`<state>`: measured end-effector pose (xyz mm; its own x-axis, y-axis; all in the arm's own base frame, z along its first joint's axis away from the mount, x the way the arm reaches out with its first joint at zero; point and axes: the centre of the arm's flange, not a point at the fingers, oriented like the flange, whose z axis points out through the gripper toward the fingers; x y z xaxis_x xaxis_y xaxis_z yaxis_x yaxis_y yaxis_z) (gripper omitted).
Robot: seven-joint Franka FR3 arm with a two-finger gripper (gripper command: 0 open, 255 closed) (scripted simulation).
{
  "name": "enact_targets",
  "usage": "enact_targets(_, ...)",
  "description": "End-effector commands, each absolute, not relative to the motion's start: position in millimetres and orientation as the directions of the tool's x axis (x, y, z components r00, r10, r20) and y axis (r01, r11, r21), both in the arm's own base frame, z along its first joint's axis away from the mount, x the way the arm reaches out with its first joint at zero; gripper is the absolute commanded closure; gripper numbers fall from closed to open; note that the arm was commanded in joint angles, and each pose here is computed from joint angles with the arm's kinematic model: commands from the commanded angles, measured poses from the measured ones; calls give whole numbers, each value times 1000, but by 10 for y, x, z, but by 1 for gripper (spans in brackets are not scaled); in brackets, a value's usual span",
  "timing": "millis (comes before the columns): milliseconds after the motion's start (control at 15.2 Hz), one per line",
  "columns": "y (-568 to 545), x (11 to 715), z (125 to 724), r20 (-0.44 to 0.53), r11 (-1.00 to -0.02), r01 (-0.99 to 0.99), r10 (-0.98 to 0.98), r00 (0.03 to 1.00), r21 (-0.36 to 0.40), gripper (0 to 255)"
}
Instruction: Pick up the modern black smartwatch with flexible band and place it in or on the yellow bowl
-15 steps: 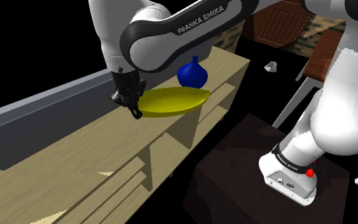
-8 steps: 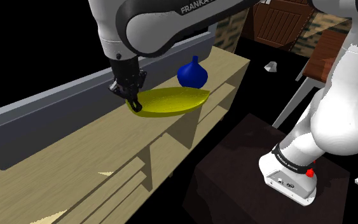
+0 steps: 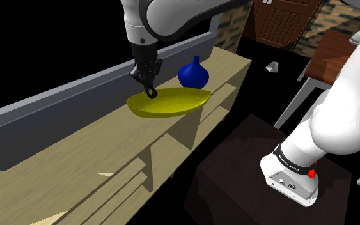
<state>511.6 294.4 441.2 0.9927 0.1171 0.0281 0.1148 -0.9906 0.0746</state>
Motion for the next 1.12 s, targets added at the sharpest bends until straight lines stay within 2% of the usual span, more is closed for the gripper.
enact_targets(0, 2685, 5137, 4453, 28, -990, 116, 119, 993, 74, 255)
enact_targets(594, 1473, 5319, 4596, 28, -990, 116, 119, 993, 74, 255)
enact_targets(1056, 1473, 5319, 4226, 28, -990, 116, 119, 993, 74, 255)
